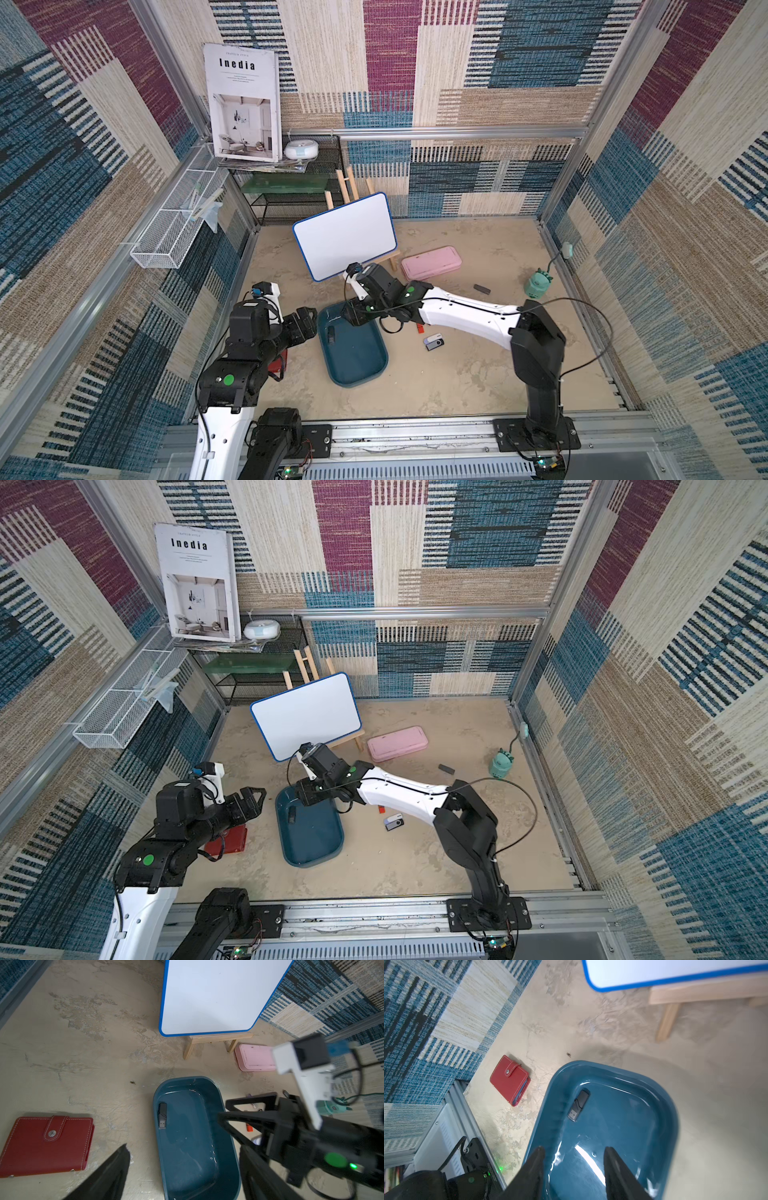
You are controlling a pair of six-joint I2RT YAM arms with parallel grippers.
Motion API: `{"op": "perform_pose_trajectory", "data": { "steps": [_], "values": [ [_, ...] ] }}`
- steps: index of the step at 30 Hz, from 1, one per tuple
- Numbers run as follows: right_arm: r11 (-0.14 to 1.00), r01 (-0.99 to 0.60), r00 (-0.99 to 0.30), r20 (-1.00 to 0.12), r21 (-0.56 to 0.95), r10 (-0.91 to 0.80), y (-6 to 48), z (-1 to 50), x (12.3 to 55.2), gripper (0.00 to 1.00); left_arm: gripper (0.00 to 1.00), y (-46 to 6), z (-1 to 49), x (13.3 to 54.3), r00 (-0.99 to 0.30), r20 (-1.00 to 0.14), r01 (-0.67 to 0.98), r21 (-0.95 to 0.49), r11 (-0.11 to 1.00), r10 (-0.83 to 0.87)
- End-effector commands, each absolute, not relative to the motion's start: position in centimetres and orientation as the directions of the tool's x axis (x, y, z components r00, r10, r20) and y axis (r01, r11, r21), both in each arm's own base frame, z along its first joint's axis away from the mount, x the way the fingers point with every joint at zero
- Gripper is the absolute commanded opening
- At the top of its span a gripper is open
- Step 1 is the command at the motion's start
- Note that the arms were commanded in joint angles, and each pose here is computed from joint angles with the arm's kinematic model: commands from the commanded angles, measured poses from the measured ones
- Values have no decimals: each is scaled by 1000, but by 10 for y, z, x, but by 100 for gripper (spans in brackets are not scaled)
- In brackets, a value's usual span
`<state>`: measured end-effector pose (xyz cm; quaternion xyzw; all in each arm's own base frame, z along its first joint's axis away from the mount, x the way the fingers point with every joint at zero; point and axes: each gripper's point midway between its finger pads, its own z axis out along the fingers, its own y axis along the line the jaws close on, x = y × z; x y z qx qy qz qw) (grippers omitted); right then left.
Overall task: Put the usb flash drive into the storage box
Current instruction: Place the USB flash in the storage box.
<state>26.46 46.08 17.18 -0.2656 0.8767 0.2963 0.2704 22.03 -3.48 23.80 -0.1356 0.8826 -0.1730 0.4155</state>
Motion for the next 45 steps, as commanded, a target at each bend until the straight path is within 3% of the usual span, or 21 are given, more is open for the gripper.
{"op": "perform_pose_trajectory", "data": {
  "steps": [1,5,6,7,8,13,16,22,25,29,45],
  "values": [
    [831,-535,-633,-723,150,-277,391,193,289,54,78,-30,231,216,-598,-693,-119,-419,900,-402],
    [935,-356,-536,-822,13,-193,297,228,302,57,78,-56,240,213,-620,-703,37,-471,881,-350],
    [958,-288,-506,-849,-1,-153,271,234,305,68,78,-65,244,212,-626,-705,90,-491,866,-335],
    [978,-211,-492,-864,-3,-109,245,235,308,88,78,-71,246,212,-633,-702,121,-507,854,-327],
    [992,-125,-481,-875,7,-55,218,233,308,100,78,-79,250,211,-643,-697,156,-525,837,-318],
    [988,49,-475,-867,143,149,128,204,313,100,69,-98,260,215,-693,-659,202,-566,800,-291],
    [972,118,-474,-848,204,236,97,181,310,100,65,-125,253,212,-741,-646,265,-534,803,-185],
    [954,214,-509,-809,212,294,66,141,306,100,62,-207,203,194,-781,-588,459,-307,834,213],
    [949,242,-522,-798,200,301,57,125,305,100,61,-261,175,178,-736,-528,590,-193,784,424],
    [939,273,-528,-783,208,327,50,111,303,100,56,-320,137,160,-688,-420,695,-145,705,592],
    [936,272,-532,-776,222,339,49,103,300,100,52,-378,68,184,-701,-283,710,-186,679,655]
  ]
}}
